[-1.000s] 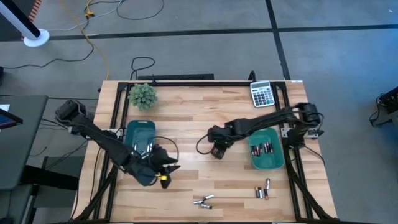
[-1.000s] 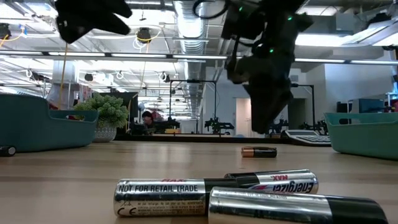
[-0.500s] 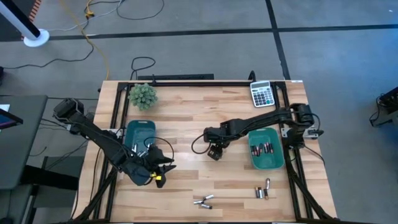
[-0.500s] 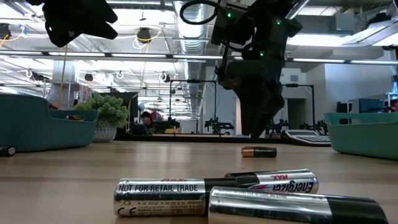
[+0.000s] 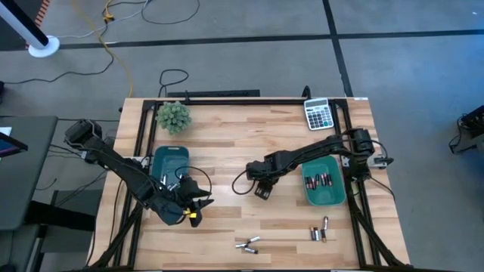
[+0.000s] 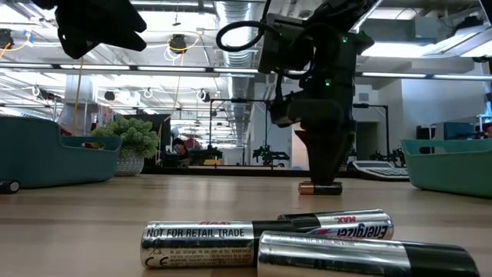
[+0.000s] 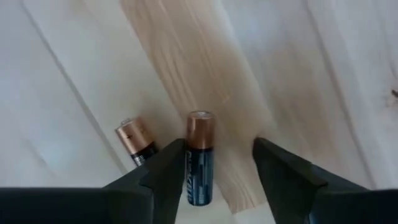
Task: Sort batteries
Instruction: Put the black battery into the green bin
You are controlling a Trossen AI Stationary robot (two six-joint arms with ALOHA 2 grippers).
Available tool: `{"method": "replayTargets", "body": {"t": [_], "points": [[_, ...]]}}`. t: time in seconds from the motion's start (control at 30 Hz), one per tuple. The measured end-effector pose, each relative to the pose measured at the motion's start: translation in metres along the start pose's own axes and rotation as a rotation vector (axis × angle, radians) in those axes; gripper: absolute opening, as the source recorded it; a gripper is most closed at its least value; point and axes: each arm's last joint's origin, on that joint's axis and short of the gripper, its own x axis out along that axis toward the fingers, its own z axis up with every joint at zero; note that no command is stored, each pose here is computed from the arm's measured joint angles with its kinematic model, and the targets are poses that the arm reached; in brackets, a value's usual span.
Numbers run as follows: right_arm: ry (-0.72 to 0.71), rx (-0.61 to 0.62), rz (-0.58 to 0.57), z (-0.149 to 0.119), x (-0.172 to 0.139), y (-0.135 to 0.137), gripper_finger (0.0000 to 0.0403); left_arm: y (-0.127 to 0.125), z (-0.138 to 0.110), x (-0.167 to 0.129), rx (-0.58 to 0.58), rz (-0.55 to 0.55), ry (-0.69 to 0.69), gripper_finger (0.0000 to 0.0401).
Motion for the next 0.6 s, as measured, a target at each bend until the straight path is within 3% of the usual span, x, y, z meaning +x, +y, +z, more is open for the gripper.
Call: {"method": "replayTargets", "body": {"t": [0.13,0.37,0.47,0.6], "points": [[-0.008,-0.026,-0.013,0.000,0.001,-0.001,0.0159,0.000,0.000,0.000,0.006,0.001,0.000,0.0123],[-0.029,-0.034,-0.006,0.004,-0.007,-0.008,0.0022,0.000,0.000,0.000,0.104,0.002,0.001,0.0123],[-0.046,-0.056,0.003,0.002,-0.023,-0.009,0.0017,0.000,0.000,0.000,0.203,0.002,0.001,0.0123],[-0.120,-0.078,0.036,-0.007,-0.073,-0.014,0.0018,0.002,0.002,0.002,0.304,0.010,-0.002,0.0123]]}}
